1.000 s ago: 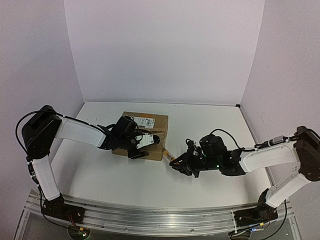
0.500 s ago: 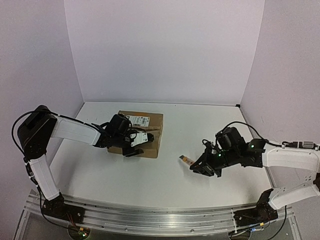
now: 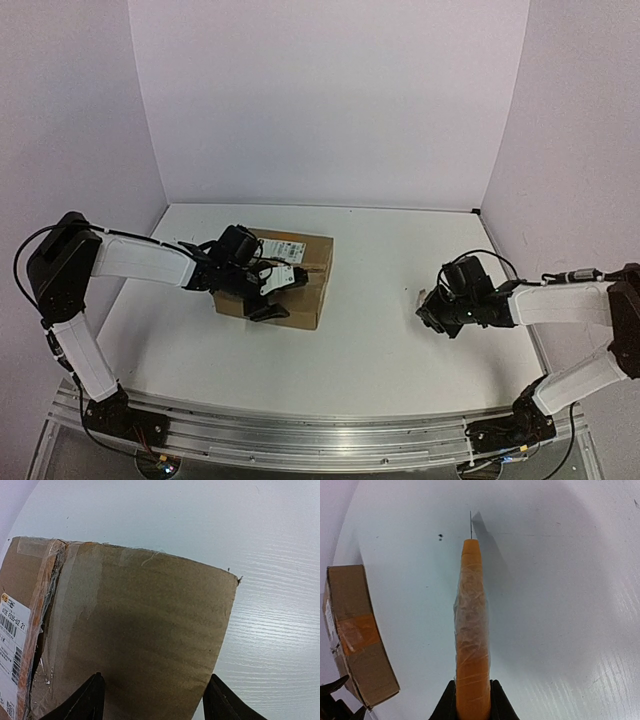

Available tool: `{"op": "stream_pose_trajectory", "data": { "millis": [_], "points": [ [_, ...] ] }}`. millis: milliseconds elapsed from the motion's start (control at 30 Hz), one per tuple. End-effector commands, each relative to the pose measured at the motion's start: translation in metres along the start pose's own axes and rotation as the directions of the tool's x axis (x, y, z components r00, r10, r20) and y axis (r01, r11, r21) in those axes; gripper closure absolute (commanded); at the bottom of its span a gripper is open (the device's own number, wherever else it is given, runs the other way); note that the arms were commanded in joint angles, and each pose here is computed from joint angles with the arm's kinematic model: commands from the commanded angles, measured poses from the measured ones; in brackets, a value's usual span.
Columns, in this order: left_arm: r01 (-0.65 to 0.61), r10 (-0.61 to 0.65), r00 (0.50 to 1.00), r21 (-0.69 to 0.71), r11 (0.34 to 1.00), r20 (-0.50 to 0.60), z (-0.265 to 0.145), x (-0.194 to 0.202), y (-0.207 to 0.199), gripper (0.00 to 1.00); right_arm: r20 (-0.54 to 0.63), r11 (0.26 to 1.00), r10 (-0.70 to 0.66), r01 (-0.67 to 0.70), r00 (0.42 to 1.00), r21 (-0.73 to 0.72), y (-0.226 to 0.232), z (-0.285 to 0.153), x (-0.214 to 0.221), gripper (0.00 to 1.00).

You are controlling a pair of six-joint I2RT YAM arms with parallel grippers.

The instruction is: Unpack the express box

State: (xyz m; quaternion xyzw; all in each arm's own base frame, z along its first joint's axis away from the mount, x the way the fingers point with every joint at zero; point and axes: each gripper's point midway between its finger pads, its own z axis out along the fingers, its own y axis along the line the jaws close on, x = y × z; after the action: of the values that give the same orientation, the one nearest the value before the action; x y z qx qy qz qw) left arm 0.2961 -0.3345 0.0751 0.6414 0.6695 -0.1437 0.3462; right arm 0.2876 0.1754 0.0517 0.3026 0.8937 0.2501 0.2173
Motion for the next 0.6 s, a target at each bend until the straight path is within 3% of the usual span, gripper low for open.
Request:
{"op": "stream_pose_trajectory", "data": {
  "millis": [0,233,400,533,567],
  "points": [
    [0.048,-0.051,0.998,0.082,0.995,0.038,-0.012,-0.023,-0.01,0.31,0.055,0.996,0.074,-0.071,0.996,-0.059,0.004,0.008,-0.011,0.94],
    [0.105,-0.112,0.991,0.093,0.99,0.073,-0.025,-0.045,-0.002,0.26,0.053,0.983,0.156,-0.16,0.986,0.093,-0.051,0.0,0.0,0.54],
    [0.169,-0.173,0.983,0.053,0.984,0.069,-0.038,-0.048,0.022,0.21,0.063,0.969,0.08,-0.093,0.995,0.229,-0.068,-0.021,-0.004,0.42],
    [0.107,-0.104,0.994,-0.141,0.984,0.025,-0.049,-0.031,0.074,0.14,0.067,0.962,-0.047,0.027,0.997,0.271,-0.046,-0.041,-0.021,0.36],
    [0.079,-0.08,0.997,-0.197,0.977,0.007,-0.054,-0.024,0.092,0.13,0.067,0.961,-0.098,0.077,0.993,0.264,-0.033,-0.045,-0.028,0.3]
  ]
}}
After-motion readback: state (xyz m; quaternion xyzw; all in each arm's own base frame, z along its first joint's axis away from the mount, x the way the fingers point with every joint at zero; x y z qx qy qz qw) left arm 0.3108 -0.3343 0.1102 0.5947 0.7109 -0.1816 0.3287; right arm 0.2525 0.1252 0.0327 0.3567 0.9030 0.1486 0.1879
